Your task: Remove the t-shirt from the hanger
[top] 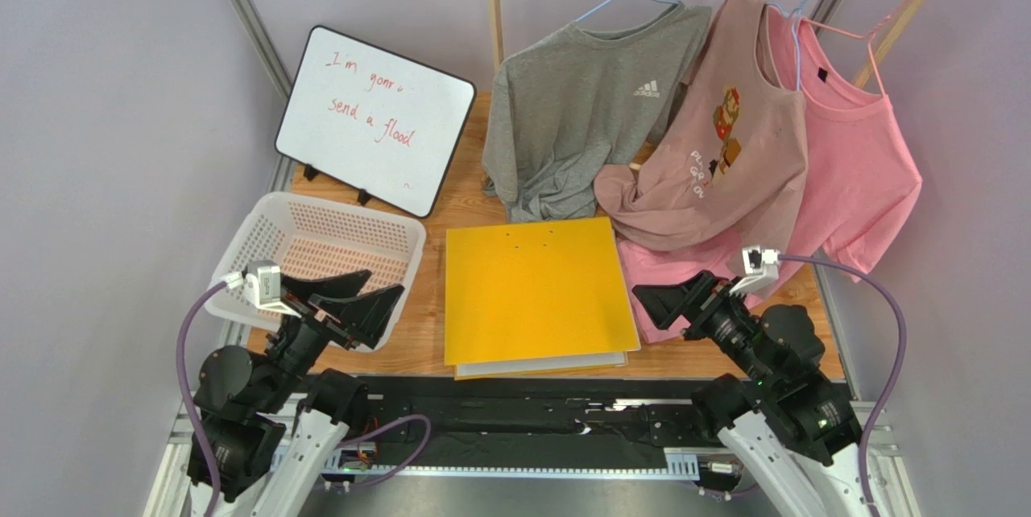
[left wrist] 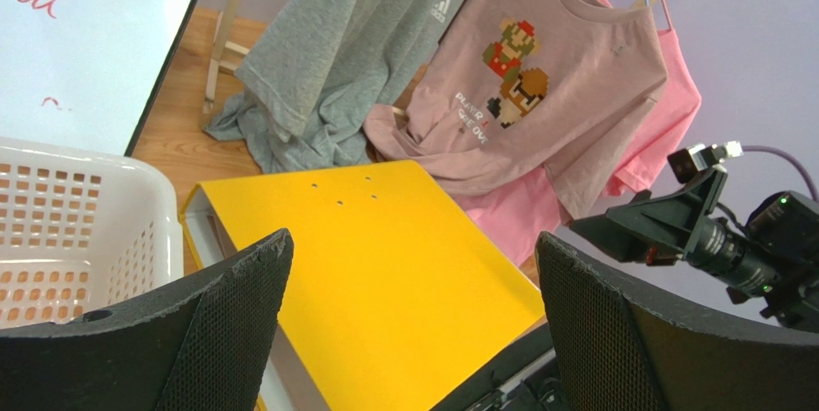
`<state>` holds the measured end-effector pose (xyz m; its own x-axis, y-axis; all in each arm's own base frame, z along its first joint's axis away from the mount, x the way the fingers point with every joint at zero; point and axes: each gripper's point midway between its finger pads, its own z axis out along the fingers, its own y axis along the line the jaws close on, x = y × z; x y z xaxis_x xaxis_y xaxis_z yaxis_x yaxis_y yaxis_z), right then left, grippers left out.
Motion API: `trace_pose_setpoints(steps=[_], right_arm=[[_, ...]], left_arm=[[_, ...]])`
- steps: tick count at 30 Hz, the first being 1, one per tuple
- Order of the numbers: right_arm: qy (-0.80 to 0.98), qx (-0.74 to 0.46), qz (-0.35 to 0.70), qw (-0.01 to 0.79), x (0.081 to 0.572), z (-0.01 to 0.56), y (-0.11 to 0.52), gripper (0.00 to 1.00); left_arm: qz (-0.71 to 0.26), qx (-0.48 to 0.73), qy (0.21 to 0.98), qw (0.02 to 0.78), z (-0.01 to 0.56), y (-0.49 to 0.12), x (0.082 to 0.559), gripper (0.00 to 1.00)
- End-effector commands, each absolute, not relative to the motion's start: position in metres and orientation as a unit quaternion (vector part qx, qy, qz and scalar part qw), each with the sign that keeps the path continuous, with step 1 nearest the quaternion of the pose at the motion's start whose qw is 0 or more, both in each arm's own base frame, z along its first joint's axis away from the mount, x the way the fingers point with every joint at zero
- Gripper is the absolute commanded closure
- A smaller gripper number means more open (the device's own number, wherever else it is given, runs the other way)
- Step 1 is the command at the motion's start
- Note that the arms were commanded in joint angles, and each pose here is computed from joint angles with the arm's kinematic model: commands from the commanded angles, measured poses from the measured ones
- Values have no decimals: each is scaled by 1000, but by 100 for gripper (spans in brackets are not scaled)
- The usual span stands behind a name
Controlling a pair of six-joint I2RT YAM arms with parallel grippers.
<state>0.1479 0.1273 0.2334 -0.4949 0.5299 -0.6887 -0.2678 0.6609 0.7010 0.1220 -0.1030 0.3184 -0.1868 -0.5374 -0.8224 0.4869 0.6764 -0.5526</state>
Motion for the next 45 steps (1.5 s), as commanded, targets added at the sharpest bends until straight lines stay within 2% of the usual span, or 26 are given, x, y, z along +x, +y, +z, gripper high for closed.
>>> trace_pose_setpoints(steps=[1, 5, 11, 12, 17, 23, 26, 31, 32, 33, 37, 45], right_arm=[[762, 63, 375, 524, 145, 258, 117, 0], [752, 44, 368, 546, 144, 287, 114, 0], [772, 10, 312, 553, 168, 338, 115, 0], [785, 5, 304, 539, 181, 338, 122, 0], [764, -14, 327, 555, 217, 406, 149, 4], [741, 11, 342, 578, 296, 465, 186, 8], [736, 35, 340, 584, 348, 474, 206, 10], [699, 122, 313, 631, 409, 497, 201, 15], [701, 150, 298, 630, 430, 487, 200, 17], [684, 158, 307, 642, 434, 506, 199, 19], [665, 193, 318, 648, 468, 514, 191, 25], [663, 200, 362, 624, 511, 492, 196, 43]], left_arm=[[-419, 16, 626, 657, 322, -103, 95, 0], [-425, 52, 651, 626, 319, -118, 100, 0], [-401, 72, 697, 590, 319, -127, 117, 0], [-395, 76, 706, 583, 317, -128, 120, 1], [-365, 90, 756, 536, 308, -133, 136, 0], [-346, 106, 764, 534, 306, -135, 149, 1], [-351, 102, 766, 529, 305, -137, 151, 1], [-405, 91, 757, 504, 304, -150, 139, 1], [-422, 85, 752, 500, 306, -153, 136, 1], [-430, 86, 745, 503, 306, -155, 137, 1], [-447, 87, 737, 499, 310, -158, 132, 2], [-440, 95, 737, 505, 318, -157, 132, 2]])
